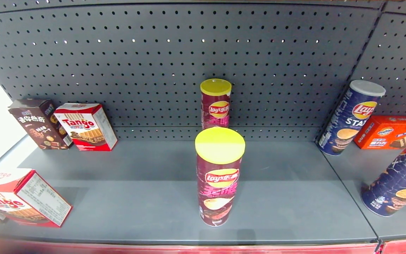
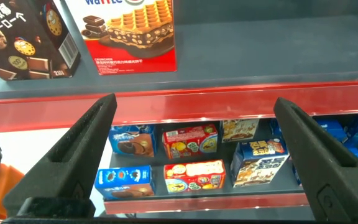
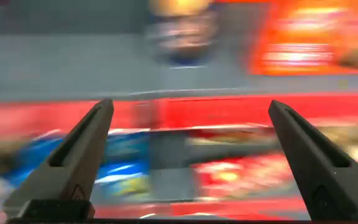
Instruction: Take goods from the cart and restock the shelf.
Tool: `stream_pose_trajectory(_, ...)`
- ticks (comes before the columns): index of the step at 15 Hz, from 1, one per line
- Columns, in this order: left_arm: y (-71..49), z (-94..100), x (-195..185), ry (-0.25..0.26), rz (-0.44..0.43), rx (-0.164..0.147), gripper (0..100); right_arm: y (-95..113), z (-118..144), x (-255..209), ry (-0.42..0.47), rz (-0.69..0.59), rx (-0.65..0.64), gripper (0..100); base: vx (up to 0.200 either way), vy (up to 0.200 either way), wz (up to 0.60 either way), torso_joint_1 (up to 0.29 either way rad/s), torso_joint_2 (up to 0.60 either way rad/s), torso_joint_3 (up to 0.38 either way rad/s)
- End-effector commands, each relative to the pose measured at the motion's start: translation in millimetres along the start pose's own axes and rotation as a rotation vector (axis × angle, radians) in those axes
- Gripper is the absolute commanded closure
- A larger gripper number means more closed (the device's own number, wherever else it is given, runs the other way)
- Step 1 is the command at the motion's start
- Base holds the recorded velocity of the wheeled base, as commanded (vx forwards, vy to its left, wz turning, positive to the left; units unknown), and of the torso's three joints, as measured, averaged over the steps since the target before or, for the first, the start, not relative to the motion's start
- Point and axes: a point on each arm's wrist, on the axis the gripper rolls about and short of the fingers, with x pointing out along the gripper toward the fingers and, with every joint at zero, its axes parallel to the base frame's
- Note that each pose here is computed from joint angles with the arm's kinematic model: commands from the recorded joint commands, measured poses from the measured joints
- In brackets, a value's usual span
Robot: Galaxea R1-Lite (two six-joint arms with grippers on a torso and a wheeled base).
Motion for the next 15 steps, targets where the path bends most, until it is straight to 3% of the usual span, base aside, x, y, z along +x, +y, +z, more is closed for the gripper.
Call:
stream_pose_trajectory(1,0.0,0.0,0.1,0.001,-0.001,0.0,0,1.0,-2.8,0.5,0.011,0.043,0.023,0,0.0,0.0,0.0,0.0,0.0,0.0)
stream_pose_trajectory(10,0.3,0.1,0.1,0.0,0.016,-0.018,0,1.1,-2.8,0.5,0.011,0.051,-0.005,0,0.0,0.0,0.0,0.0,0.0,0.0)
stream_pose_trajectory(15,0.2,0.1,0.1,0.0,0.01,-0.009,0,1.2,-3.0,0.6,0.018,0.046,-0.005,0,0.0,0.0,0.0,0.0,0.0,0.0)
